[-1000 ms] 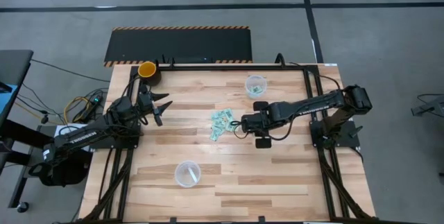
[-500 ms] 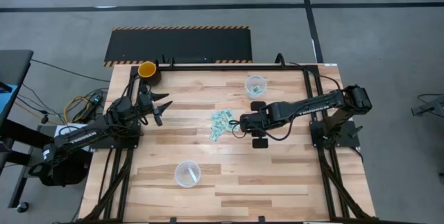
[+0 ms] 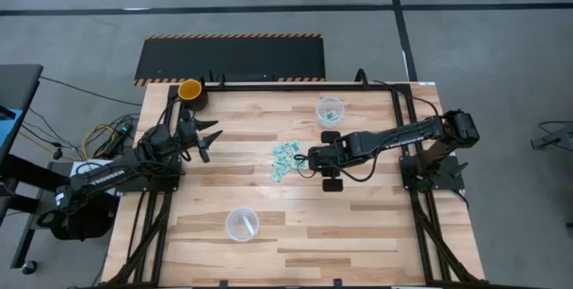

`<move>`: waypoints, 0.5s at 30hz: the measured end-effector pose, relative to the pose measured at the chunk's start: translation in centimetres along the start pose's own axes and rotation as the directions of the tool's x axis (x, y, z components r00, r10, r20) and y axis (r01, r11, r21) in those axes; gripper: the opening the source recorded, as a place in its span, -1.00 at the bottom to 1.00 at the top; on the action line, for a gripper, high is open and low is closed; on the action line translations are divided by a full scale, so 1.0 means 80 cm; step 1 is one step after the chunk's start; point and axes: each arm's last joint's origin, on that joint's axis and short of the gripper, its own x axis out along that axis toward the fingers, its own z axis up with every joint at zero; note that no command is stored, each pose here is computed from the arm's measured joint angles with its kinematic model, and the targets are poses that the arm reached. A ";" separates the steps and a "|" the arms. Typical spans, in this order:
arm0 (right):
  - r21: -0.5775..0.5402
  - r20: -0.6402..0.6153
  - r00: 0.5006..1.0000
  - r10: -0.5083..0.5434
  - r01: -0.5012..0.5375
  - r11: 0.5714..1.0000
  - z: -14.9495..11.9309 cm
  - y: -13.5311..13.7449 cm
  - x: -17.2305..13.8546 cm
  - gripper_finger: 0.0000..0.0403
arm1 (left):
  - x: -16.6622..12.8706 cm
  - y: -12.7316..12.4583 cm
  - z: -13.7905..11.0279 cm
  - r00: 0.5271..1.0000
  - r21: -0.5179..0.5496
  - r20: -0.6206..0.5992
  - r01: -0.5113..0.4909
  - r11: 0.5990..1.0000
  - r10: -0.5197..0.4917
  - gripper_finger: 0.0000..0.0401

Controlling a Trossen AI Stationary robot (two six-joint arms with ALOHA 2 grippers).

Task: Pick and place Stevia / Truvia into bins
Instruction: Put the stevia packet into the top container

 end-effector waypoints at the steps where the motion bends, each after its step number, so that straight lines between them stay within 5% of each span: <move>1: 0.001 0.002 1.000 0.000 0.000 1.000 0.000 0.000 0.000 -0.42 | 0.000 0.000 0.000 1.000 0.000 0.000 0.000 1.000 0.000 -0.19; 15: 0.006 0.026 1.000 0.001 -0.001 1.000 -0.010 0.005 0.021 -0.42 | 0.000 0.000 0.000 1.000 0.000 0.000 0.000 1.000 0.000 -0.19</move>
